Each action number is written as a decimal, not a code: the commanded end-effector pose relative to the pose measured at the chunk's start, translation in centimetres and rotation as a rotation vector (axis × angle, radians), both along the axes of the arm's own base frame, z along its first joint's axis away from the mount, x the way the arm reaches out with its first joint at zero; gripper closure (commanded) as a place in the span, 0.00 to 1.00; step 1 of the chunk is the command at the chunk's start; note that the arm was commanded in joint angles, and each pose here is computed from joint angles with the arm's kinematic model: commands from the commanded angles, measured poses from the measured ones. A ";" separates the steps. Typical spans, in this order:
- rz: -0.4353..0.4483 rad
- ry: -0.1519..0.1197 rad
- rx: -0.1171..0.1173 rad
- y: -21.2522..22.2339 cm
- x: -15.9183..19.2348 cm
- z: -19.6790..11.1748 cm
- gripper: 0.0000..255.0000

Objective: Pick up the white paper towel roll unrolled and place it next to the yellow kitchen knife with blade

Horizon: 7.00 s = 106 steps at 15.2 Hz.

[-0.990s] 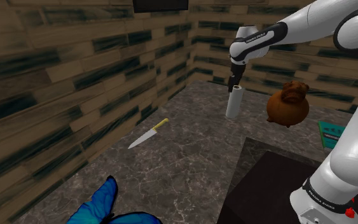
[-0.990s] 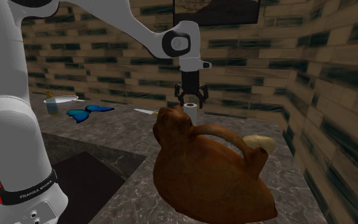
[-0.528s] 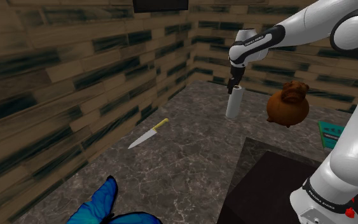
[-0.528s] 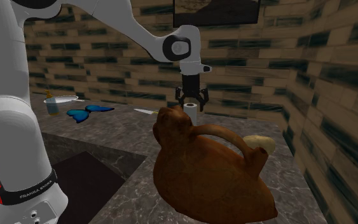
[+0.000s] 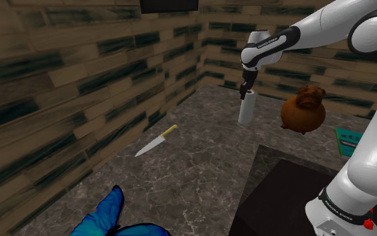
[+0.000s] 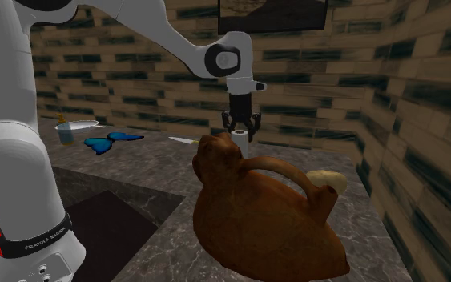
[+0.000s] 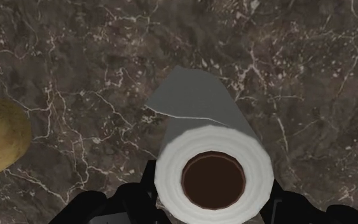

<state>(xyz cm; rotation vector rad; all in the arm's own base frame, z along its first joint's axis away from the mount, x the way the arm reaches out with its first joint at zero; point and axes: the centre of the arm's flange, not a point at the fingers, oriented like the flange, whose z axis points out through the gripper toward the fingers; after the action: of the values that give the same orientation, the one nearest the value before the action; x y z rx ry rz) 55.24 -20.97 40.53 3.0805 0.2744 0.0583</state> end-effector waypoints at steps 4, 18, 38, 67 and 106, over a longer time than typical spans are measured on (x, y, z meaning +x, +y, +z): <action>-0.001 0.002 -0.001 0.0 0.0 -0.1 1.00; -0.001 0.002 -0.001 -0.1 -0.1 6.8 1.00; -0.001 0.002 -0.001 -0.1 -0.1 17.4 1.00; -0.001 0.002 -0.001 10.5 -0.1 28.4 1.00; -0.001 0.002 -0.001 39.6 -0.4 19.5 1.00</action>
<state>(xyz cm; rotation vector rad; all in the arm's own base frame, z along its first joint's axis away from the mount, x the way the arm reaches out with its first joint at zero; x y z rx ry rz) 54.82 18.56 60.61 3.0802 0.2727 0.0548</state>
